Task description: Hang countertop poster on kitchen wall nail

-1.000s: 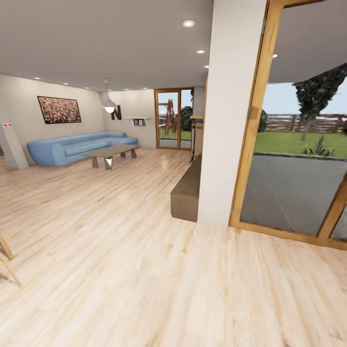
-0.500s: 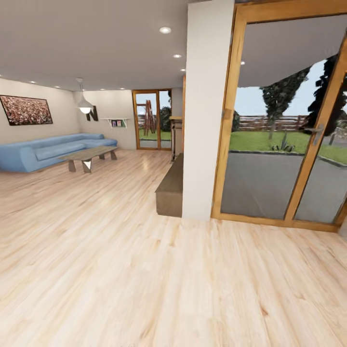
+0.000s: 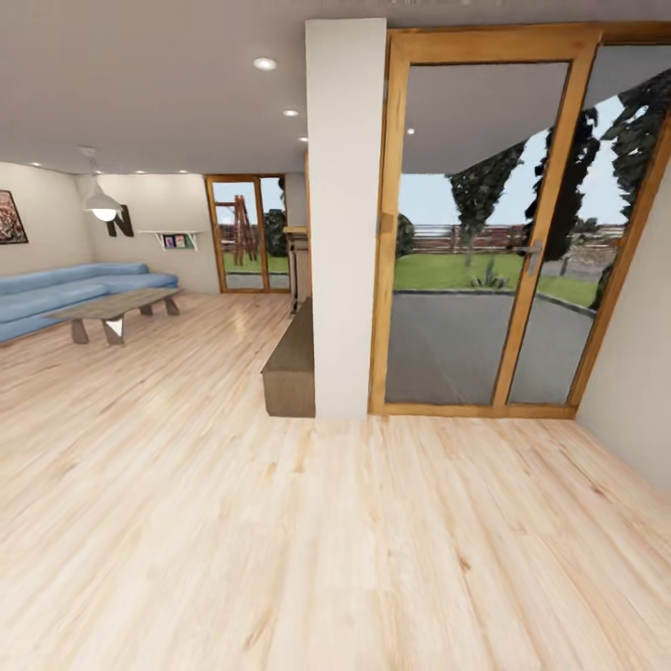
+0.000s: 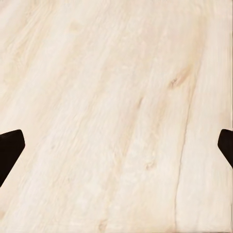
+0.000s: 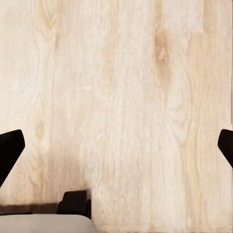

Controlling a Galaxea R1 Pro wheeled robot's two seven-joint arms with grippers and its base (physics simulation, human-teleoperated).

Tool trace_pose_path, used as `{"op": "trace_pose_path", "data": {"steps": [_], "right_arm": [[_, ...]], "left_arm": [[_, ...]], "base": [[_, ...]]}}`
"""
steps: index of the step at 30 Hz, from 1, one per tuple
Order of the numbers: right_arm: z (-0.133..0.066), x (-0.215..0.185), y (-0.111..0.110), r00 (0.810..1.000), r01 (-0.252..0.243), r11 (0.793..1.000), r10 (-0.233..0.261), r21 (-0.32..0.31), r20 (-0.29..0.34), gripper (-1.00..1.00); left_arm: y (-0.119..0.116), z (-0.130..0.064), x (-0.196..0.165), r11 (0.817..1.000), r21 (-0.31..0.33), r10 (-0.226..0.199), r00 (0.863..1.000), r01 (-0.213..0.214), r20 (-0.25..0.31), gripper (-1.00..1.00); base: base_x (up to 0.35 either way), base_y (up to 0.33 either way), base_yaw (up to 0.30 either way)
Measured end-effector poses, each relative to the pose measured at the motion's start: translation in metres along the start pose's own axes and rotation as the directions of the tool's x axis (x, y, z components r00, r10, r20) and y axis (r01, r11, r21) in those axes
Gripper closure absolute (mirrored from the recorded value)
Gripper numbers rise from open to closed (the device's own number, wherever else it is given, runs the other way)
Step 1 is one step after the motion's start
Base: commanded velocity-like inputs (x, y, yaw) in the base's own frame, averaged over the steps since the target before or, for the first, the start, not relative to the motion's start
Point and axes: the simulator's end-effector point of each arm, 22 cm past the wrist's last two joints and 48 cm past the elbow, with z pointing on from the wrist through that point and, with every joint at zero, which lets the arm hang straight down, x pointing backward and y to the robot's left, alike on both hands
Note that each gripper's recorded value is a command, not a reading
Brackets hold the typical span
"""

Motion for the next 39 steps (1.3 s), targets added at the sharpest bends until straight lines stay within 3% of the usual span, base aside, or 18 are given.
{"op": "trace_pose_path", "data": {"steps": [39], "right_arm": [[-0.0014, -0.0072, -0.0005, 1.0, -0.002, 1.0, 0.002, 0.001, 0.018, -1.0]], "left_arm": [[-0.0014, 0.0002, -0.007, 1.0, 0.002, -0.005, 1.0, 0.005, 0.019, -1.0]], "base": [[-0.004, 0.0, -0.299]]}}
